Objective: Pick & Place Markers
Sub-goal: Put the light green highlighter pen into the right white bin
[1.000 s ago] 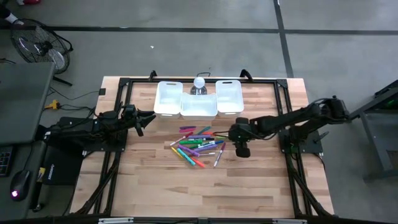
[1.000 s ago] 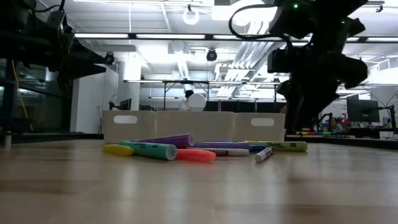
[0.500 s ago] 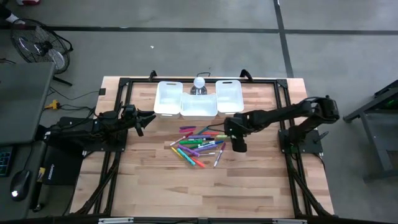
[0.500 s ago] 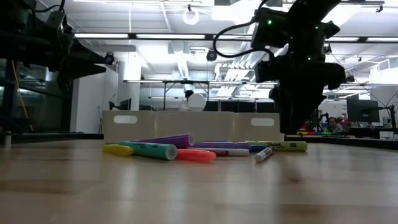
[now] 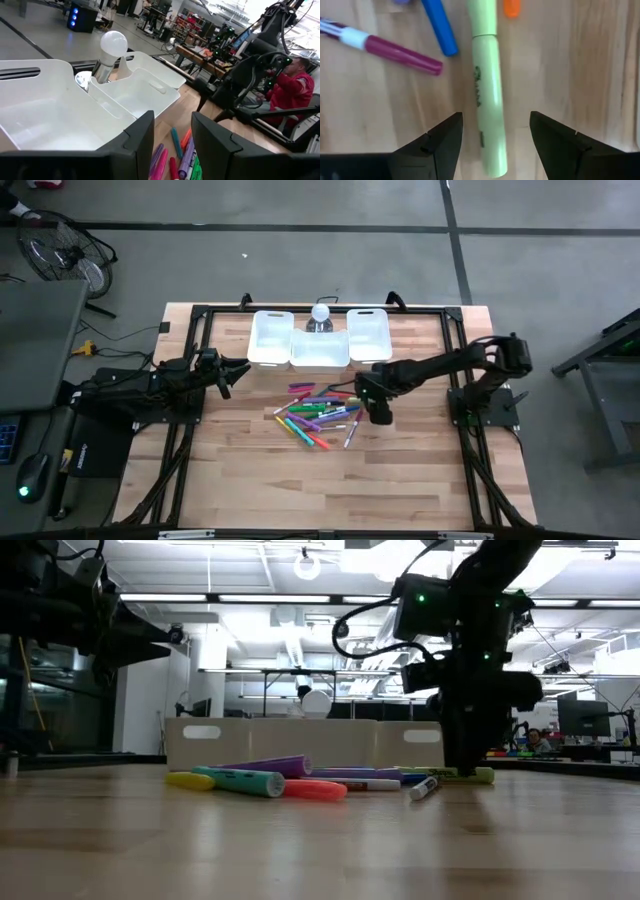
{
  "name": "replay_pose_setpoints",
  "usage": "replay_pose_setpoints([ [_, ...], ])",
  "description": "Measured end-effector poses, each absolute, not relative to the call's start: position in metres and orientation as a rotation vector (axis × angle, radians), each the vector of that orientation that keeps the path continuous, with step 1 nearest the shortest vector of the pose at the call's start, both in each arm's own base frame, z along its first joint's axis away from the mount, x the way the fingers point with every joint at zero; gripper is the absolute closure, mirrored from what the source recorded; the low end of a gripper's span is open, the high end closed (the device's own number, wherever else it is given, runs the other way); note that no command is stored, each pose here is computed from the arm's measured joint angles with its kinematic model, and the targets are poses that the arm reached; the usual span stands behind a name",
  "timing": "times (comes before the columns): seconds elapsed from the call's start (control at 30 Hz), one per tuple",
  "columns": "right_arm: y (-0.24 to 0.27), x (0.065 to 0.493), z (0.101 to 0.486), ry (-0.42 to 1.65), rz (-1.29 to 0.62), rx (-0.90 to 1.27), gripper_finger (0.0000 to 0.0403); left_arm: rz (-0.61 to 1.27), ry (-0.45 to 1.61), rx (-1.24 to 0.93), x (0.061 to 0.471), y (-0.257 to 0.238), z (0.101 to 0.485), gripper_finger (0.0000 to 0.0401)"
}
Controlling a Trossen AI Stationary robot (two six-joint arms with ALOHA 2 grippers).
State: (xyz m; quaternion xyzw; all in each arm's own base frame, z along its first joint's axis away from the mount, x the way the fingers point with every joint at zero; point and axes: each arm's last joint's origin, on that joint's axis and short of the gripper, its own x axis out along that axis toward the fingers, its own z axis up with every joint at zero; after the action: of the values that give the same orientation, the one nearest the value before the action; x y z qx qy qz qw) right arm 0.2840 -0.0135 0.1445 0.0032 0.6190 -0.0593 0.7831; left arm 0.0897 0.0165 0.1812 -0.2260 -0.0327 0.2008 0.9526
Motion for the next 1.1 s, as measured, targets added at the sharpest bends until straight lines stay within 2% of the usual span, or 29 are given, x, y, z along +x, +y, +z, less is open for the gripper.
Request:
replay_pose_setpoints([
  [0.33,-0.013,0.288,0.133,1.355,-0.112,0.022,0.0208,0.408,-0.067,-0.460,0.090,0.016,0.181,0.0272],
  [0.93,-0.011,0.288,0.130,1.350,-0.056,0.052,0.0341,0.408,-0.066,-0.459,0.090,0.016,0.181,0.0272],
  [1.1,-0.011,0.288,0.130,1.353,-0.052,0.046,0.0346,0.408,-0.066,-0.459,0.090,0.016,0.181,0.0272],
])
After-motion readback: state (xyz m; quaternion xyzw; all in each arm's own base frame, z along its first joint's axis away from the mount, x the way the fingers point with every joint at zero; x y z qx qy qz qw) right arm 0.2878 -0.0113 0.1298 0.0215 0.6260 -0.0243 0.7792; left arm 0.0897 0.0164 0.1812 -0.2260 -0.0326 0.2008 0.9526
